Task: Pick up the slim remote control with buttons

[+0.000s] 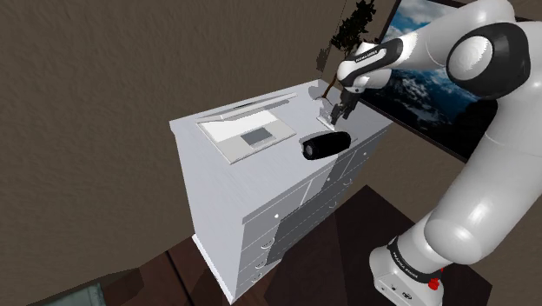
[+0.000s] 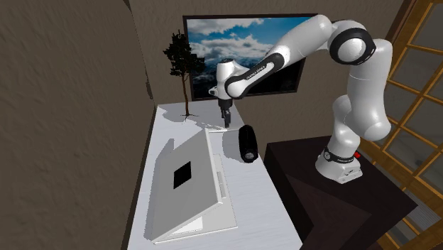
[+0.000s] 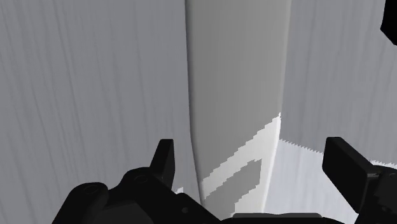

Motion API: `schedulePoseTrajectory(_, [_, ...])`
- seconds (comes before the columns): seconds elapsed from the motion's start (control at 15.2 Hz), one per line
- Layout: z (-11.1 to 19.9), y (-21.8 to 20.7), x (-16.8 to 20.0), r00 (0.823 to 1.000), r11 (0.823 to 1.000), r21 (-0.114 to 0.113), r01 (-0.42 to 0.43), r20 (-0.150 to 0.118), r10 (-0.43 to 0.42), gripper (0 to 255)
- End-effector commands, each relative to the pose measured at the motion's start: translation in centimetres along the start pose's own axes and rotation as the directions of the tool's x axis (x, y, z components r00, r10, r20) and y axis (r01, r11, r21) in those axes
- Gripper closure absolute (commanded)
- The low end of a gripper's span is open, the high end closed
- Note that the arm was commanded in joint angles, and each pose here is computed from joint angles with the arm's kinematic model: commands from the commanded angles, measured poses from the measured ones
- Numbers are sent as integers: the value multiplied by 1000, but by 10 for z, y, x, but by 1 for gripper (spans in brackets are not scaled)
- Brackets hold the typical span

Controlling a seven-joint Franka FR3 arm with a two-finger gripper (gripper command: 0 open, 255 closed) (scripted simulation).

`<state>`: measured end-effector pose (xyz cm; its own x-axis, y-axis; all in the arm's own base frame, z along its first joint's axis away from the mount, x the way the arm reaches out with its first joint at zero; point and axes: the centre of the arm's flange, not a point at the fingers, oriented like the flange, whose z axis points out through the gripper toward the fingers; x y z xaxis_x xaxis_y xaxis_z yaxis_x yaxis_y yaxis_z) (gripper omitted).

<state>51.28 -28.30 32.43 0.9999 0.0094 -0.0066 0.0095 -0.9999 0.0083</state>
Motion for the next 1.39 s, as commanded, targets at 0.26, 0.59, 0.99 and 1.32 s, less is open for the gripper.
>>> schedulePoseTrajectory(0.26, [34, 4, 3, 1000, 1000, 0, 0, 1, 0, 0])
schedulePoseTrajectory(0.59, [41, 4, 3, 1000, 1000, 0, 0, 1, 0, 255])
schedulePoseTrajectory(0.99, [41, 4, 4, 1000, 1000, 0, 0, 1, 0, 255])
schedulePoseTrajectory(1.32, [26, 4, 3, 1000, 1000, 0, 0, 1, 0, 255])
